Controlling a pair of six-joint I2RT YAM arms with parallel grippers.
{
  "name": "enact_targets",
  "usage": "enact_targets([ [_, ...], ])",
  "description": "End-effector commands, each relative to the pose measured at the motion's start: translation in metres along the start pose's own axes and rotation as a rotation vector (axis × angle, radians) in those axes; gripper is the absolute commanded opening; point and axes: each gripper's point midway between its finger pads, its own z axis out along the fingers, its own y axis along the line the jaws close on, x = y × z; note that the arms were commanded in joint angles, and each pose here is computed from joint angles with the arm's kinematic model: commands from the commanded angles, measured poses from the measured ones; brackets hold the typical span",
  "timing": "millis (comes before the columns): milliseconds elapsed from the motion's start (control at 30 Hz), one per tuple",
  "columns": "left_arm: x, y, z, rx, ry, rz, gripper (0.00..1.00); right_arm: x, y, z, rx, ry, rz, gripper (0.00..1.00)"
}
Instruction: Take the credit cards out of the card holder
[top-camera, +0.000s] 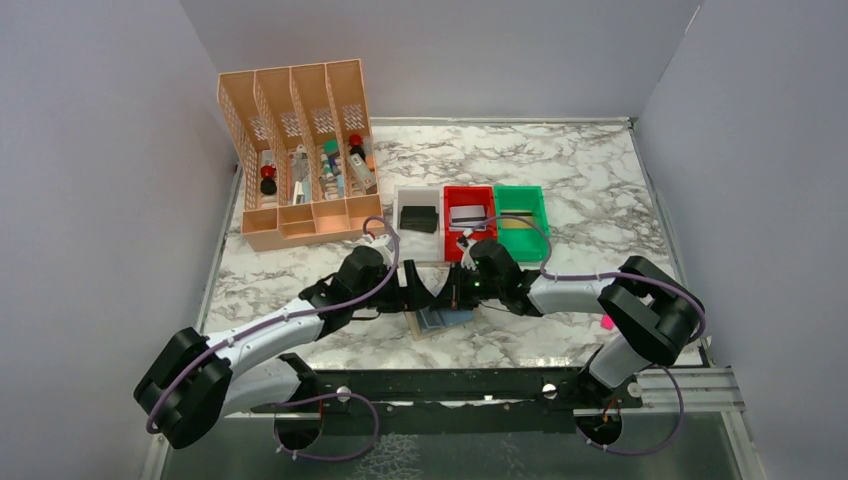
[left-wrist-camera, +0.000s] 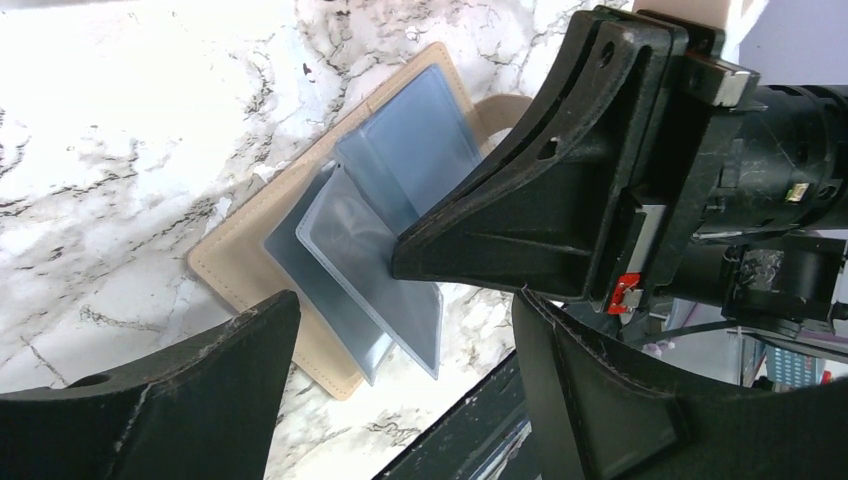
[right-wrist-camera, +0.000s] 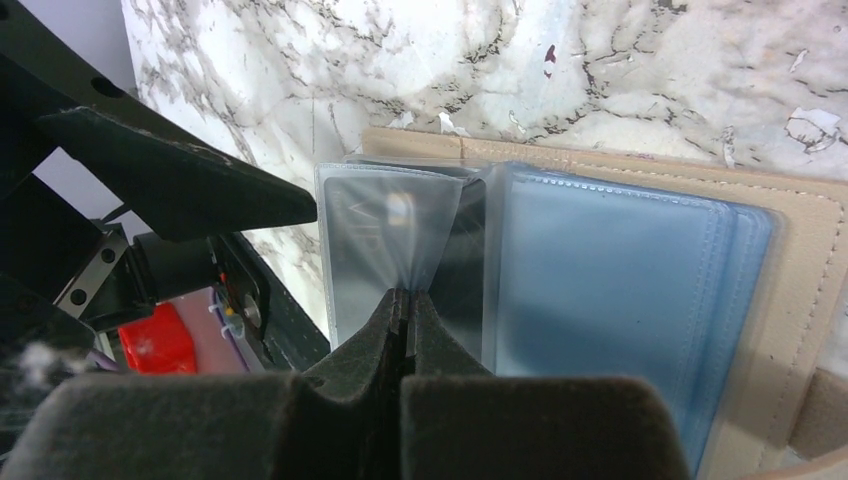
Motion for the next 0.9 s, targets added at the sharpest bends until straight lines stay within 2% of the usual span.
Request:
enact_targets([
  [0, -0.007, -0.017, 0.003, 0.064, -0.003, 0.033, 0.80, -0.003, 0.010, -0.005, -0.052, -0.013, 0.001, 0.01],
  [133, -0.010, -0.028, 0.005, 0.107, -0.013, 0.055, 0.77, -0.003, 0.010, -0.006, -0.054, -0.023, 0.013, 0.01],
  [367, -0.006, -0.022, 0.010, 0.076, 0.006, 0.032, 0.76, -0.006, 0.009, -0.008, -0.046, -0.034, 0.015, 0.01],
  [600, -0.011, -0.001, 0.005, -0.061, -0.004, 0.059, 0.82, -0.007, 0.006, -0.010, -0.025, -0.046, 0.021, 0.01],
  [867, -0.005, -0.011, 0.012, 0.005, 0.028, 0.033, 0.81, -0.009, 0.005, -0.013, -0.026, -0.060, 0.026, 0.01],
])
